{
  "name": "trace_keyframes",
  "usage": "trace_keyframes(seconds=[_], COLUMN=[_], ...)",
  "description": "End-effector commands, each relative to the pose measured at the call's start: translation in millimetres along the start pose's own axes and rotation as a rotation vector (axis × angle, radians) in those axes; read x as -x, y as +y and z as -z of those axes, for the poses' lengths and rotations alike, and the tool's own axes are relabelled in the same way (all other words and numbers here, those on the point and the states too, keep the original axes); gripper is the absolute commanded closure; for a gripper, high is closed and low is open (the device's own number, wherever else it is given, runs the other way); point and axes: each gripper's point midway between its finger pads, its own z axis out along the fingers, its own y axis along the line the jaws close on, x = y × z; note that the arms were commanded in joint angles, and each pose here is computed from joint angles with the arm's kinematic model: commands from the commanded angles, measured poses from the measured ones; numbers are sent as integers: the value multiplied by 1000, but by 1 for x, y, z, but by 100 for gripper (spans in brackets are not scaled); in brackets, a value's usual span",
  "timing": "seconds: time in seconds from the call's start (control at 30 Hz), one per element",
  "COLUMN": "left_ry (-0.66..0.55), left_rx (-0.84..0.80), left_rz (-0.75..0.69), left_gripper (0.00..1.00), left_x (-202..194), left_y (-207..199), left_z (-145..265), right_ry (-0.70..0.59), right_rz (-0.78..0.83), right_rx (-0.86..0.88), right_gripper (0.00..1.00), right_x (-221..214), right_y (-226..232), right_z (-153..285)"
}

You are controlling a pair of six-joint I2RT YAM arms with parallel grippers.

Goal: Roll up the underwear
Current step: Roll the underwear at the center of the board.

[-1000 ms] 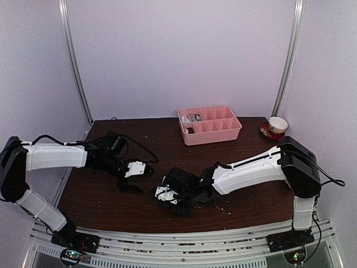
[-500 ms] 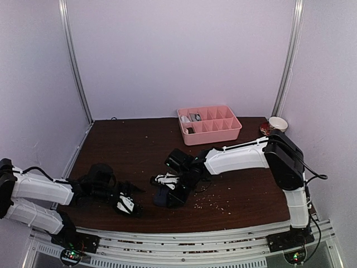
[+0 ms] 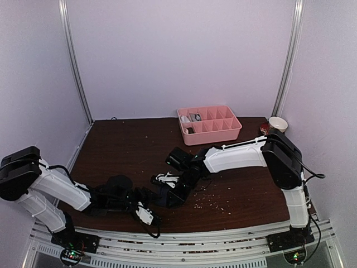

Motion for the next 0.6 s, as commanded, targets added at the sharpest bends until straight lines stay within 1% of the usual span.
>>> trace_keyframes(seconds=[0.0, 0.1, 0.2, 0.23, 0.33, 0.37, 0.5, 0.57], left_ry=[105, 139, 165, 174, 197, 203, 227, 236], left_rx=[10, -6, -22, -34, -66, -80, -137, -176], left_rz=[-17, -29, -31, -32, -34, -37, -17, 3], left_gripper=[35, 42, 52, 57, 77, 80, 90, 99], left_x=[-14, -19, -23, -24, -27, -28, -31, -32], left_y=[-1, -8, -14, -17, -26, -29, -39, -44], left_z=[-13, -18, -22, -22, -24, -24, -24, -23], right_ry=[131, 133, 133, 132, 127, 126, 101, 61], right_rz=[-67, -66, -62, -61, -57, -57, -31, -8], right_rx=[-31, -31, -30, -31, -33, -34, -53, -67], right_gripper=[97, 96, 96, 96, 96, 96, 90, 84], right_x=[-41, -43, -43, -43, -40, -40, -31, -21], right_y=[-17, -19, -21, -21, -22, -23, -21, -18], right_z=[-20, -20, -19, -19, -17, -16, -5, 7])
